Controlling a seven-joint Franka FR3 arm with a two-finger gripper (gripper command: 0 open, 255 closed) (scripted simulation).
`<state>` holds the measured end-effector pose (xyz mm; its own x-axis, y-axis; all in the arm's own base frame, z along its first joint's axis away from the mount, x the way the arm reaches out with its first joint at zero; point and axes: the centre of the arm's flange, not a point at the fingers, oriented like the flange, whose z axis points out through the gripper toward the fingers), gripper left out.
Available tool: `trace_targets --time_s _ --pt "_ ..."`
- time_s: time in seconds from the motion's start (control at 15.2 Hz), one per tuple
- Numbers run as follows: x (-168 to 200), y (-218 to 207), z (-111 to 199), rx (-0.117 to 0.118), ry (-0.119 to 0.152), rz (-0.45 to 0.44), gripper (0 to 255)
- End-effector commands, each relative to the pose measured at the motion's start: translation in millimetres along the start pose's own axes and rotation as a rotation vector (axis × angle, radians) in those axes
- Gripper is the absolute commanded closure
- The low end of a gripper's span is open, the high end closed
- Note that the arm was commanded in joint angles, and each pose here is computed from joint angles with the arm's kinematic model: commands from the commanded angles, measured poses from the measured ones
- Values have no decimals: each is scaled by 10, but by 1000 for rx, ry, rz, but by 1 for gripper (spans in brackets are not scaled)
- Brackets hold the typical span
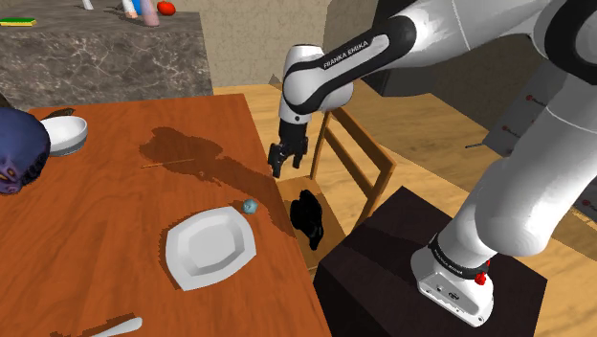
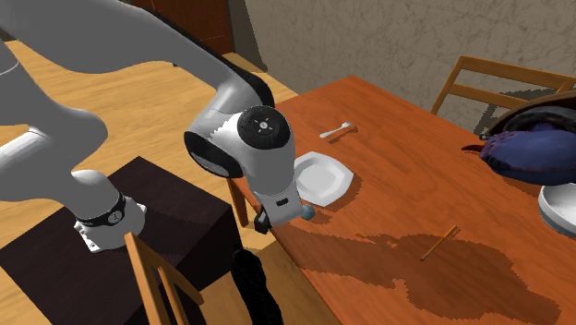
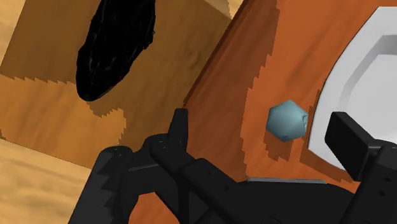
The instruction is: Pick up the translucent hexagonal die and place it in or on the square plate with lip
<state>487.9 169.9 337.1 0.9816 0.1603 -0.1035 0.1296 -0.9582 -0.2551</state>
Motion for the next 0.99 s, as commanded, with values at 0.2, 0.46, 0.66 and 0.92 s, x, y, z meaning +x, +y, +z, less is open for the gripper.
trace_targets --time_s 0.2,0.46,0.66,0.92 --pt "383 -287 469 37 -13 -16 0" --pt "692 -521 812 66 -24 -29 0" --pt "775 -592 958 74 -27 -33 0" --pt "769 -607 1169 74 -27 -33 0"
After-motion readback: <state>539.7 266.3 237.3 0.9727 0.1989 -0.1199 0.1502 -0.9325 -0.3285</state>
